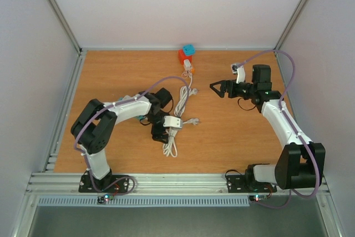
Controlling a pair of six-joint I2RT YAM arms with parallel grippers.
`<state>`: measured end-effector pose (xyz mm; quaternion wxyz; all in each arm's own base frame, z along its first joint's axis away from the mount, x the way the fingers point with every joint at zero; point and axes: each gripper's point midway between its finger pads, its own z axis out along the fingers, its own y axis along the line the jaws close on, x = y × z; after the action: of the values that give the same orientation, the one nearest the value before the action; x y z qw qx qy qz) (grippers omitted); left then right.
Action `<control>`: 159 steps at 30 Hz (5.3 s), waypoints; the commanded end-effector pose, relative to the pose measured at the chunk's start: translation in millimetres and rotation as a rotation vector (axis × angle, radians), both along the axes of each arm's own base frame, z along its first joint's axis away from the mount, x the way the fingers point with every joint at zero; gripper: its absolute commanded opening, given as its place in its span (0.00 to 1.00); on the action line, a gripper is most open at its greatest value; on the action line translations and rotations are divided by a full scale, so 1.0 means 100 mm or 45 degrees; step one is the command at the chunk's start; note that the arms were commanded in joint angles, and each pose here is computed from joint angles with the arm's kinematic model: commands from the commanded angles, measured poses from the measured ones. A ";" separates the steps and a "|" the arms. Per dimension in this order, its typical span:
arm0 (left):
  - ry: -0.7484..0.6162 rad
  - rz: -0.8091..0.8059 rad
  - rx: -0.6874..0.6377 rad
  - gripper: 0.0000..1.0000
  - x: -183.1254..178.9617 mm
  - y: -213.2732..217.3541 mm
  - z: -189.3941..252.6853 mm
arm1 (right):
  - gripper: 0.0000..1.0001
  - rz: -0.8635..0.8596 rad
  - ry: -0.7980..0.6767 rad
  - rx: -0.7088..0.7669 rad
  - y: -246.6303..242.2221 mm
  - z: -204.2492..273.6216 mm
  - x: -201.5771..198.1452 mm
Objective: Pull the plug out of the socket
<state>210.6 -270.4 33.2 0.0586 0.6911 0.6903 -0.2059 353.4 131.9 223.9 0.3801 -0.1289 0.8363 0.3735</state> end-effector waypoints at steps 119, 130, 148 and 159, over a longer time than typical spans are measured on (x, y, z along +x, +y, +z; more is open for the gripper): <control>-0.296 0.708 -0.664 1.00 0.55 1.25 1.32 | 0.14 1.101 -0.349 -0.513 2.04 -1.41 -1.09; -0.372 0.321 -0.562 0.99 0.11 0.83 0.87 | 0.12 1.178 -0.331 -0.482 1.77 -1.46 -1.51; -0.367 0.120 -0.581 0.95 0.01 0.29 0.61 | 0.11 1.177 -0.297 -0.459 1.68 -1.58 -1.67; -0.339 0.087 -0.633 0.75 -0.04 0.16 0.58 | 0.11 1.165 -0.322 -0.488 1.68 -1.62 -1.65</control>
<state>204.7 -244.0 84.1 0.2944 0.6499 0.6498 -0.2622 199.7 302.6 75.2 0.2647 -0.5862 0.6925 0.3267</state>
